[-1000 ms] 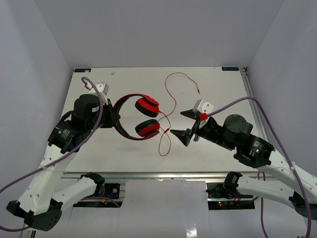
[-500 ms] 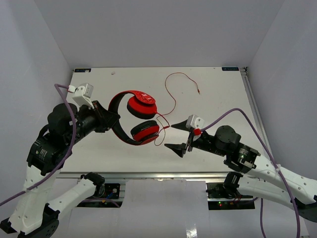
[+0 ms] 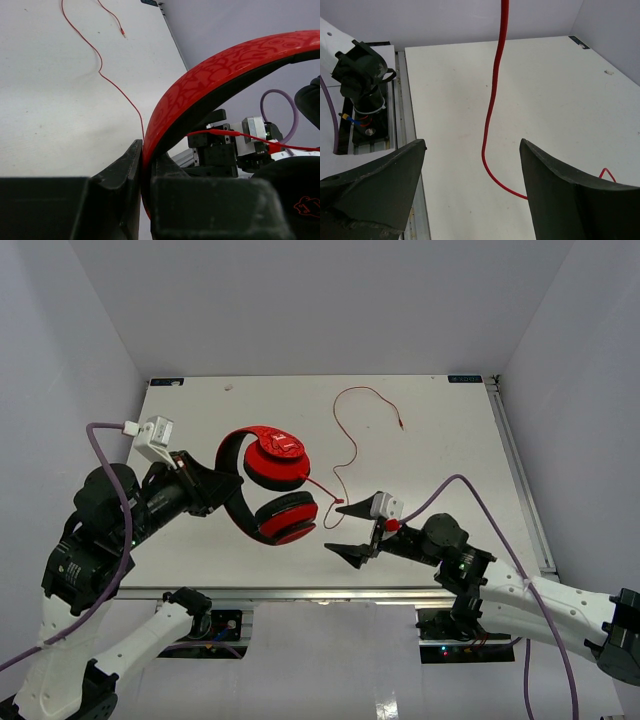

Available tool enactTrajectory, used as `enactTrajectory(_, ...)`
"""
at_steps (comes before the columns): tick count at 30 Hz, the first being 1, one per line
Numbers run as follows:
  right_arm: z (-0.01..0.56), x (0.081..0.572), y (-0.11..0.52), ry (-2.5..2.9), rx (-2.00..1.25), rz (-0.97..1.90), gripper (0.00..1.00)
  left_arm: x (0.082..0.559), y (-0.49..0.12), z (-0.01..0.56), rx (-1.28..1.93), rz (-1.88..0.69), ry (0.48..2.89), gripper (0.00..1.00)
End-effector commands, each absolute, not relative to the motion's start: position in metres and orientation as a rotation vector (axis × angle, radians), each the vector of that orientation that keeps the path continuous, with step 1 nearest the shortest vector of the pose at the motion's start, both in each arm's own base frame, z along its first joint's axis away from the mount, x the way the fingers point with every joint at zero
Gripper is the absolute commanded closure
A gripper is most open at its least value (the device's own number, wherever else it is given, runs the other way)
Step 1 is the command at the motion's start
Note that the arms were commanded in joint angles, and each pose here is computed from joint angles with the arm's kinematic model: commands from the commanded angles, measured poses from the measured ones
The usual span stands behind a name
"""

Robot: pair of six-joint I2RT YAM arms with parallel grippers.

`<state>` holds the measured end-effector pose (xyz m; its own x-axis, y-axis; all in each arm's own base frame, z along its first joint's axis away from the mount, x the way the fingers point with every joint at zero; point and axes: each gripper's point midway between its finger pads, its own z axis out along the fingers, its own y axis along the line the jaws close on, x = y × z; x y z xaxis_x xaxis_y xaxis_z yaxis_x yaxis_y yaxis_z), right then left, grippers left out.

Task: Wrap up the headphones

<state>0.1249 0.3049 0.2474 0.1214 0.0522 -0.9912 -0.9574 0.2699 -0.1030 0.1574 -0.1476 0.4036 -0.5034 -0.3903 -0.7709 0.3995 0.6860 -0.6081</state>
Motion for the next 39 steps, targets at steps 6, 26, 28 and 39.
enactTrajectory(6, 0.268, 0.125, 0.31, 0.995, -0.969, 0.956, 0.19, 0.145, -0.165, 0.425, 0.031, -1.147, 1.767, 1.0)
enactTrajectory(26, 0.262, 0.135, 0.358, 0.936, -1.062, 0.978, 0.23, 0.129, -0.174, 0.422, 0.083, -1.263, 1.738, 1.0)
enactTrajectory(28, 0.26, 0.133, 0.362, 0.927, -1.068, 1.001, 0.24, 0.127, -0.174, 0.423, 0.085, -1.272, 1.734, 1.0)
enactTrajectory(39, 0.245, 0.135, 0.371, 0.972, -1.08, 1.038, 0.47, 0.119, -0.177, 0.425, 0.103, -1.322, 1.718, 1.0)
